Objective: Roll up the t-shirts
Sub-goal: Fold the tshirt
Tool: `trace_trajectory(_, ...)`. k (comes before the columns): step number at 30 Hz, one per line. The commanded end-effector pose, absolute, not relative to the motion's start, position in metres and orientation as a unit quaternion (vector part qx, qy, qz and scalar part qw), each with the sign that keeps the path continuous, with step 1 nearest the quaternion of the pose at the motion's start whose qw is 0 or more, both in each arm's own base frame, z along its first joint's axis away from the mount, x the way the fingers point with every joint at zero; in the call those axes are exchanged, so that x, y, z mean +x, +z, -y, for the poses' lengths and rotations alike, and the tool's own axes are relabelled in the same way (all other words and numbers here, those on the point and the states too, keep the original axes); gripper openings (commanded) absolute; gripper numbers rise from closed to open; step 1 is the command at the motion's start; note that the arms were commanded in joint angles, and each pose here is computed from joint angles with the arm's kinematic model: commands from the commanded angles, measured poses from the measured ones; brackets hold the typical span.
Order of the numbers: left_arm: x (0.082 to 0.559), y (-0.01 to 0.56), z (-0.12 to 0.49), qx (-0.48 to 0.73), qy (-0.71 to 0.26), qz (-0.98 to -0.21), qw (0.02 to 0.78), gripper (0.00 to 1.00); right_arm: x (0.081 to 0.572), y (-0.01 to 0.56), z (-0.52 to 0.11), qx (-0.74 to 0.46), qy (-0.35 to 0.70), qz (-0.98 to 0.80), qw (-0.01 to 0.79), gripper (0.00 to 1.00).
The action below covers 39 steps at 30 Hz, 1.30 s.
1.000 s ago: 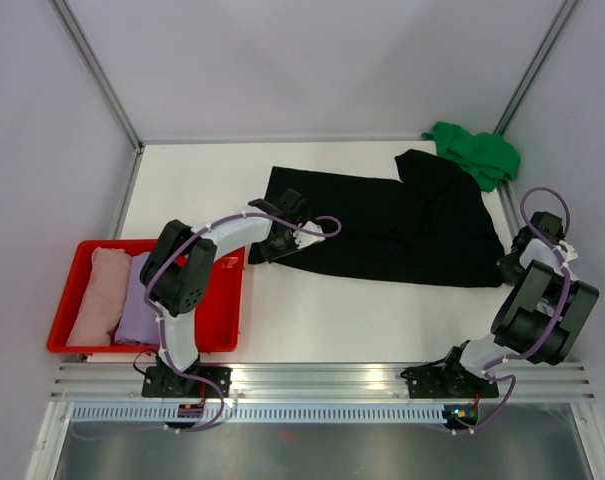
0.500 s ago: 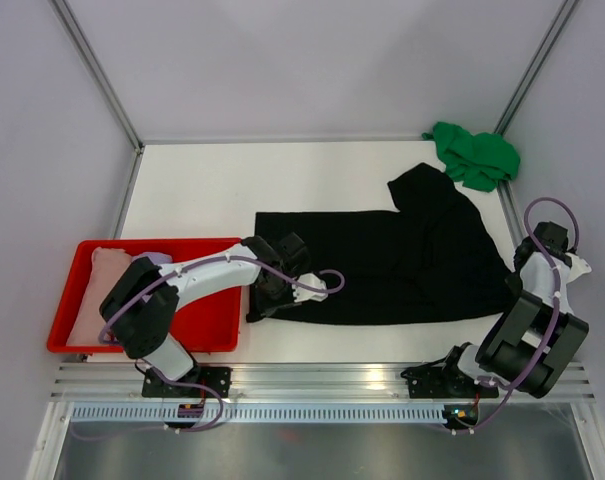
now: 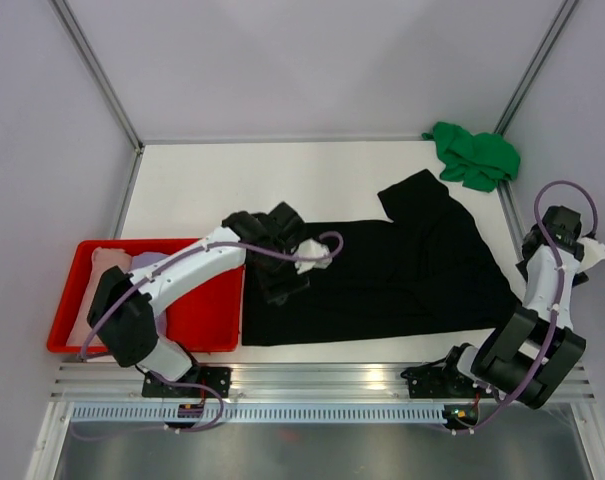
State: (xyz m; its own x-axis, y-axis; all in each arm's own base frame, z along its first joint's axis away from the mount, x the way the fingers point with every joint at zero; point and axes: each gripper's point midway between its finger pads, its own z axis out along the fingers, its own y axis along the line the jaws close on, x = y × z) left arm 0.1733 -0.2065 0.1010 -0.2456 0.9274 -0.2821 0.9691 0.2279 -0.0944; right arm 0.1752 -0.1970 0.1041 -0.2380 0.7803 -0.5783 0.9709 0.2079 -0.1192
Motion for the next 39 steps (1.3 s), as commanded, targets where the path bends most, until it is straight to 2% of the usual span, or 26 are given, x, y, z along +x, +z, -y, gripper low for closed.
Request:
trace_trajectory(1,0.255,0.151,0.228,0.504,-0.114,-0.834,0.191,0.75,0.220,0.163,0.210,0.556,-0.241,-0.736,0.300,0.59)
trace_trajectory(2,0.281,0.146,0.215,0.464,-0.107,-0.859,0.187,0.74,0.242,0.177,0.197,0.514,-0.228,-0.757,0.333,0.59)
trace_trajectory(3,0.297,0.148,0.209,0.439,-0.104,-0.872,0.191,0.73,0.266,0.201,0.196,0.494,-0.217,-0.749,0.385,0.62)
trace_trajectory(4,0.320,0.162,0.206,0.418,-0.097,-0.877,0.216,0.72,0.282,0.214,0.187,0.465,-0.206,-0.756,0.412,0.67)
trace_trajectory(5,0.341,0.148,0.191,0.391,-0.083,-0.894,0.202,0.70,0.303,0.222,0.173,0.435,-0.178,-0.769,0.434,0.70)
trace_trajectory(6,0.359,0.157,0.185,0.380,-0.069,-0.897,0.215,0.69,0.328,0.242,0.157,0.390,-0.162,-0.778,0.466,0.71)
trace_trajectory(10,0.390,0.126,0.166,0.364,-0.019,-0.913,0.184,0.72,0.397,0.240,0.123,0.288,-0.093,-0.838,0.454,0.72)
trace_trajectory(11,0.394,0.118,0.159,0.352,-0.012,-0.919,0.174,0.73,0.416,0.213,0.118,0.265,-0.079,-0.864,0.421,0.72)
trace_trajectory(12,0.395,0.103,0.154,0.345,-0.009,-0.926,0.154,0.74,0.434,0.222,0.109,0.241,-0.047,-0.872,0.424,0.71)
trace_trajectory(13,0.399,0.098,0.144,0.331,-0.007,-0.932,0.148,0.75,0.448,0.194,0.110,0.224,-0.046,-0.892,0.389,0.71)
trace_trajectory(15,0.406,0.089,0.137,0.313,-0.007,-0.940,0.140,0.76,0.468,0.197,0.115,0.214,-0.053,-0.897,0.383,0.70)
trace_trajectory(17,0.414,0.085,0.125,0.294,-0.005,-0.946,0.138,0.77,0.484,0.168,0.119,0.197,-0.057,-0.913,0.353,0.70)
trace_trajectory(18,0.420,0.086,0.123,0.288,-0.004,-0.947,0.143,0.77,0.494,0.171,0.119,0.195,-0.050,-0.912,0.357,0.70)
trace_trajectory(20,0.425,0.074,0.116,0.277,-0.003,-0.952,0.131,0.77,0.508,0.136,0.111,0.190,-0.020,-0.926,0.326,0.68)
trace_trajectory(22,0.425,0.061,0.115,0.282,-0.002,-0.953,0.115,0.77,0.521,0.128,0.110,0.188,-0.023,-0.928,0.319,0.67)
trace_trajectory(23,0.425,0.056,0.114,0.287,-0.002,-0.952,0.108,0.77,0.526,0.102,0.109,0.184,-0.032,-0.937,0.296,0.67)
trace_trajectory(27,0.418,0.036,0.110,0.291,-0.003,-0.954,0.074,0.76,0.549,0.079,0.103,0.184,-0.012,-0.941,0.284,0.68)
trace_trajectory(30,0.417,0.025,0.109,0.278,-0.025,-0.958,0.060,0.68,0.558,0.056,0.093,0.192,0.021,-0.943,0.270,0.69)
trace_trajectory(34,0.420,0.019,0.111,0.271,-0.041,-0.960,0.055,0.66,0.550,0.019,0.084,0.199,0.035,-0.953,0.224,0.68)
trace_trajectory(39,0.423,0.012,0.123,0.253,-0.067,-0.964,0.052,0.65,0.545,0.008,0.075,0.193,0.036,-0.955,0.221,0.65)
